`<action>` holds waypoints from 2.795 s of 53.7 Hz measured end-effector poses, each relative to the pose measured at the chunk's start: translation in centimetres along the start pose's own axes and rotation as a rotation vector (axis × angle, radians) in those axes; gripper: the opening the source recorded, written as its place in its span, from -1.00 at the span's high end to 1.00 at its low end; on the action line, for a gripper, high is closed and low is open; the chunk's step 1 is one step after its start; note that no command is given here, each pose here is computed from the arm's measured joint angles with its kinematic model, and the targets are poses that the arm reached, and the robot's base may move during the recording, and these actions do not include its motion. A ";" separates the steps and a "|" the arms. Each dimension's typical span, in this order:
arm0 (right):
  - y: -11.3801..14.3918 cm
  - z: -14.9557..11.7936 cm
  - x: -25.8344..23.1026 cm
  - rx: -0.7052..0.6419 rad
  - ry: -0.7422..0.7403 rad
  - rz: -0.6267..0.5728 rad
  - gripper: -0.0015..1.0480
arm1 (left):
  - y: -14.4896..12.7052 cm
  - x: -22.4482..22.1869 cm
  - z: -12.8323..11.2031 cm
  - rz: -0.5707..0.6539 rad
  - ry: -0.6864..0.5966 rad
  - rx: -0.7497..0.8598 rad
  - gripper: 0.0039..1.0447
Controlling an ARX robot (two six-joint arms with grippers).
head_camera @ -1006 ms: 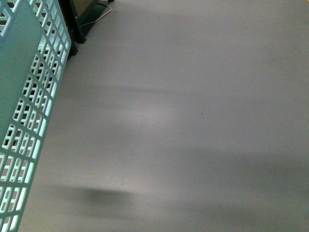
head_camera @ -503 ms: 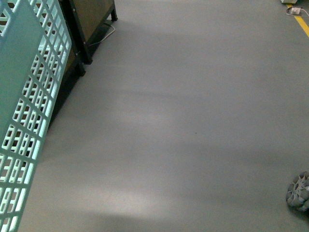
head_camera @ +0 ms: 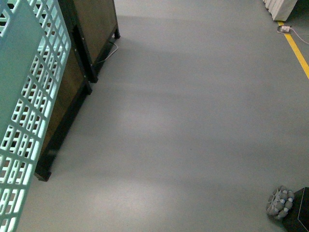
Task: Pick mango and avocado into basket
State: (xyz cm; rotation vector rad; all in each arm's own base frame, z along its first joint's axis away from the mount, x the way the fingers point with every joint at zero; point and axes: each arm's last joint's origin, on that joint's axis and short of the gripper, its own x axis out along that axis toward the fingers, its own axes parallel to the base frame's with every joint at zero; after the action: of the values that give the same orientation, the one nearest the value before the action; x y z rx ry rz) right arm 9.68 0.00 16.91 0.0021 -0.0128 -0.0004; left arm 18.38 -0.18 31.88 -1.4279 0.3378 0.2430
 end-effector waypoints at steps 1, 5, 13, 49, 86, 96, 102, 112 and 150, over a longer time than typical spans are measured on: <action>0.0 0.0 0.0 0.000 0.000 0.000 -0.83 | 0.0 0.0 0.0 0.000 0.000 0.000 0.51; 0.0 0.0 0.0 0.000 0.000 0.000 -0.83 | 0.0 0.0 0.0 0.000 -0.001 0.000 0.51; 0.0 0.0 0.0 0.001 0.000 0.000 -0.83 | 0.0 0.0 0.0 0.000 -0.001 0.000 0.51; 0.0 0.0 0.0 0.000 0.000 -0.004 -0.83 | -0.1 -0.1 -0.2 -0.008 0.024 -0.001 0.51; 0.0 0.0 0.0 0.001 -0.002 0.000 -0.83 | -0.2 -0.1 -0.1 -0.008 0.005 -0.003 0.51; 0.0 0.0 0.0 0.000 0.000 0.000 -0.83 | -0.2 -0.1 -0.1 -0.007 0.000 -0.001 0.51; 0.0 0.0 0.0 0.000 -0.001 0.000 -0.83 | -0.2 -0.1 -0.1 -0.007 0.002 -0.001 0.51; 0.0 0.0 0.0 0.001 0.000 -0.001 -0.83 | -0.2 -0.1 -0.1 -0.007 0.001 -0.001 0.51; 0.0 0.0 0.0 0.000 0.000 0.002 -0.83 | -0.3 -0.2 0.0 -0.010 -0.001 -0.001 0.52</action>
State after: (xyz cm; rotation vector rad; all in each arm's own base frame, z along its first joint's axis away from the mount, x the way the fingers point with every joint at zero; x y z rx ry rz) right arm 9.68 0.00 16.91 0.0025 -0.0128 0.0019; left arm 18.32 -0.25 32.20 -1.4299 0.3297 0.2361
